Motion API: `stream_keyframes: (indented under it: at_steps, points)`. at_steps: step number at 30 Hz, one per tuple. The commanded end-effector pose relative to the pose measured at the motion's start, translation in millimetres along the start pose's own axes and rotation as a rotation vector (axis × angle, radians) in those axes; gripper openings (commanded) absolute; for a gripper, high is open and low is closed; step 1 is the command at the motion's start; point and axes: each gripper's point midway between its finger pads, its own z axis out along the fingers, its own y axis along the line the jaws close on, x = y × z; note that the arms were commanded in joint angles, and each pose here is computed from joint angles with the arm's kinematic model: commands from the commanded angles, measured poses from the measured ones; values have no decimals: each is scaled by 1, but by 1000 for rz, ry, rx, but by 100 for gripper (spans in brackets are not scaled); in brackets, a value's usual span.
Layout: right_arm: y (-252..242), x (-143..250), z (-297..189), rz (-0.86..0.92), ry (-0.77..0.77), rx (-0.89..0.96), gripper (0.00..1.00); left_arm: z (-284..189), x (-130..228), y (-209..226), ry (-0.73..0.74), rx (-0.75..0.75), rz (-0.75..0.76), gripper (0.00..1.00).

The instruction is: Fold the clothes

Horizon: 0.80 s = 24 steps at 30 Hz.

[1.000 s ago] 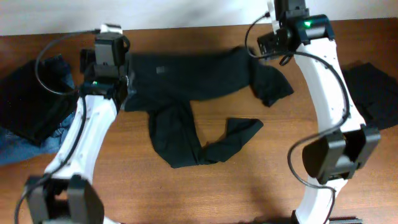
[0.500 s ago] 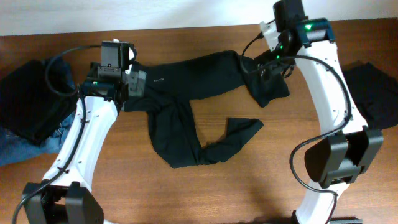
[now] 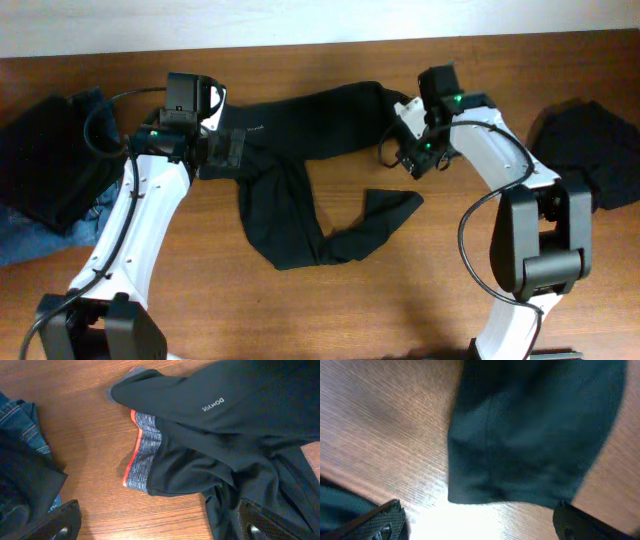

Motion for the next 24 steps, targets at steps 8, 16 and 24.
stream_keyframes:
  at_steps: [8,16,24]
  points:
    - [9,11,20,2,-20,-12,77,-11,-8,-1,-35,15,-21,99]
    - [13,16,28,0,-1,-26,75,-11,-8,-1,-35,15,-21,99]
    - [16,18,40,33,16,-34,20,-11,-8,-1,-35,15,-21,99]
